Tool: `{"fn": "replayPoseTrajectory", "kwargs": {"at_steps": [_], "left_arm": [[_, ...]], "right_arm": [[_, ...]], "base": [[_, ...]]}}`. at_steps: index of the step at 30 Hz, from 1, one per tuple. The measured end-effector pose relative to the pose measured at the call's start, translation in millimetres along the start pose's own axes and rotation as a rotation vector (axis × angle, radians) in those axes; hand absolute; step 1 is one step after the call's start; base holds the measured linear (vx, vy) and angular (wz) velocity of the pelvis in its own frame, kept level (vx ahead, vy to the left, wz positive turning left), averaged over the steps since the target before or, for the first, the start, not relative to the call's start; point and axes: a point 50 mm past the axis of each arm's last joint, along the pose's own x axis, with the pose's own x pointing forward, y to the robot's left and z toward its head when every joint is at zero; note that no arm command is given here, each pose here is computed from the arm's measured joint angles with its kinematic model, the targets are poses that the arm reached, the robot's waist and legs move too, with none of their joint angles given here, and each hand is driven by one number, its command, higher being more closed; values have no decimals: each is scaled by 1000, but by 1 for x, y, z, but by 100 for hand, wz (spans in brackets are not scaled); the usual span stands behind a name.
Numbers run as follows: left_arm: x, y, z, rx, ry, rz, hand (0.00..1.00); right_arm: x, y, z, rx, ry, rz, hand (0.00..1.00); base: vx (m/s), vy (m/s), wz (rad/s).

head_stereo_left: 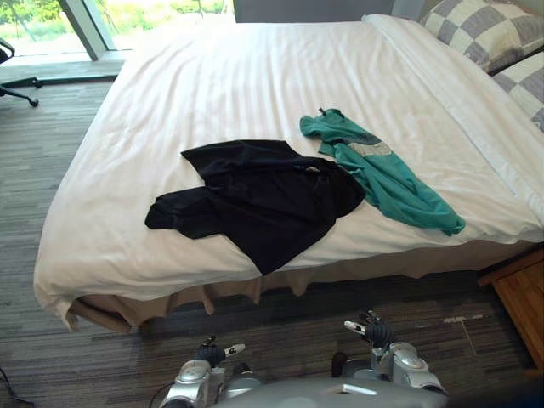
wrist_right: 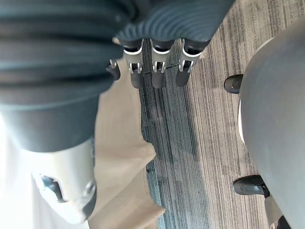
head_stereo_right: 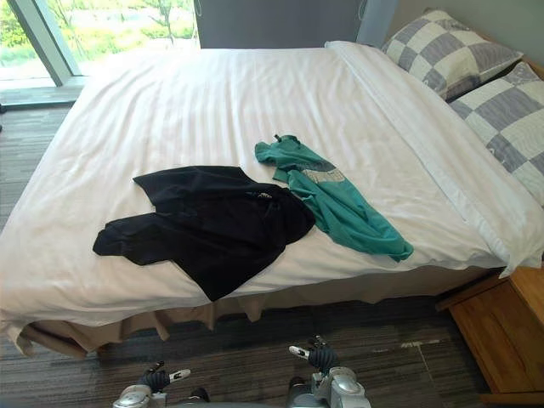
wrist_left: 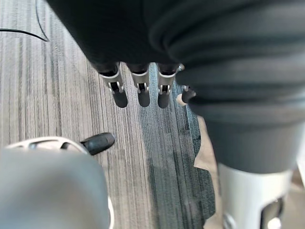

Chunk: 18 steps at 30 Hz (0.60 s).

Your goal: Tidy the bed and pick cloth on bed and put in laundry

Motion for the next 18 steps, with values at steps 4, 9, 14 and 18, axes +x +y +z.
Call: {"fn": "replayPoseTrajectory", "kwargs": {"at_steps": [4,9,14,18], "left_arm": [[-1,-14,4,-22,-50,-37,0],[-1,-20,3,-89,-36,-65,0],[-1,-23,0,-141,11,-60,0],[-1,-18,-5,-270,56,5,0]], "right_arm": [[-3,-7,-7,27,18,-19,0],[-1,-6,-3,97,24,-77,0],[-6,-20,-15,360,54,-224,0],[-19,-37,-40,609,99,-394,0]], "base": [[119,21,4],[56,15,-17],[-54,3,7],[-76,9,11]]}}
